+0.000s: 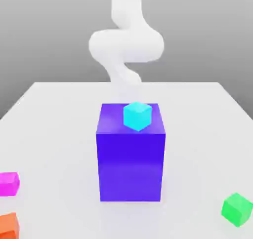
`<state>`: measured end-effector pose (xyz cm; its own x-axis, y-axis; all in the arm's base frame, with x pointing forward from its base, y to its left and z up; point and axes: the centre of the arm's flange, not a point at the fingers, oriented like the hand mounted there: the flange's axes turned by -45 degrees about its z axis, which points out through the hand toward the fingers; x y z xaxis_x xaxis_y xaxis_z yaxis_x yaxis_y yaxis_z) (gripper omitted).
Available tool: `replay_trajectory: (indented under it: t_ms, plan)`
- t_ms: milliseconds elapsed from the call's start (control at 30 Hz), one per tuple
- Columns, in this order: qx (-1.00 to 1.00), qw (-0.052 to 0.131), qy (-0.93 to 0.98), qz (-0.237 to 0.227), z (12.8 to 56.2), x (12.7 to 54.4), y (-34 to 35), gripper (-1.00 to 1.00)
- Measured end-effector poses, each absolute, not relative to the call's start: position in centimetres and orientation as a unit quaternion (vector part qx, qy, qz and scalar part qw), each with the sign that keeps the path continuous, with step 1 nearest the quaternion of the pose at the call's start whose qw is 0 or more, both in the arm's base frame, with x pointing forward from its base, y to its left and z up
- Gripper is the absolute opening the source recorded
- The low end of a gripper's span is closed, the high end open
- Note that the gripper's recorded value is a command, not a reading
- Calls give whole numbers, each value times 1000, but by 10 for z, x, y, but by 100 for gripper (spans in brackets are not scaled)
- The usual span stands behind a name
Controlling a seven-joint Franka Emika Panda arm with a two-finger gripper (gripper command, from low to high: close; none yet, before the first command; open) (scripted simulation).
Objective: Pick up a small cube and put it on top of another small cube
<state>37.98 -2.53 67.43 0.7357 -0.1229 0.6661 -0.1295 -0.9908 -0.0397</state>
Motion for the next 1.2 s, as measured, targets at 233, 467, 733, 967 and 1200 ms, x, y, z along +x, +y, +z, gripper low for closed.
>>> replay_trajectory:
  t_ms: [233,467,733,967,1200]
  plan:
    - [933,20,-244,263,556,441,-118,0]
    - [895,23,-413,168,426,446,-219,0]
    - [800,12,-597,60,273,383,-315,0]
    - [737,0,-676,1,161,338,-339,0]
    - [736,0,-677,1,135,337,-339,-100]
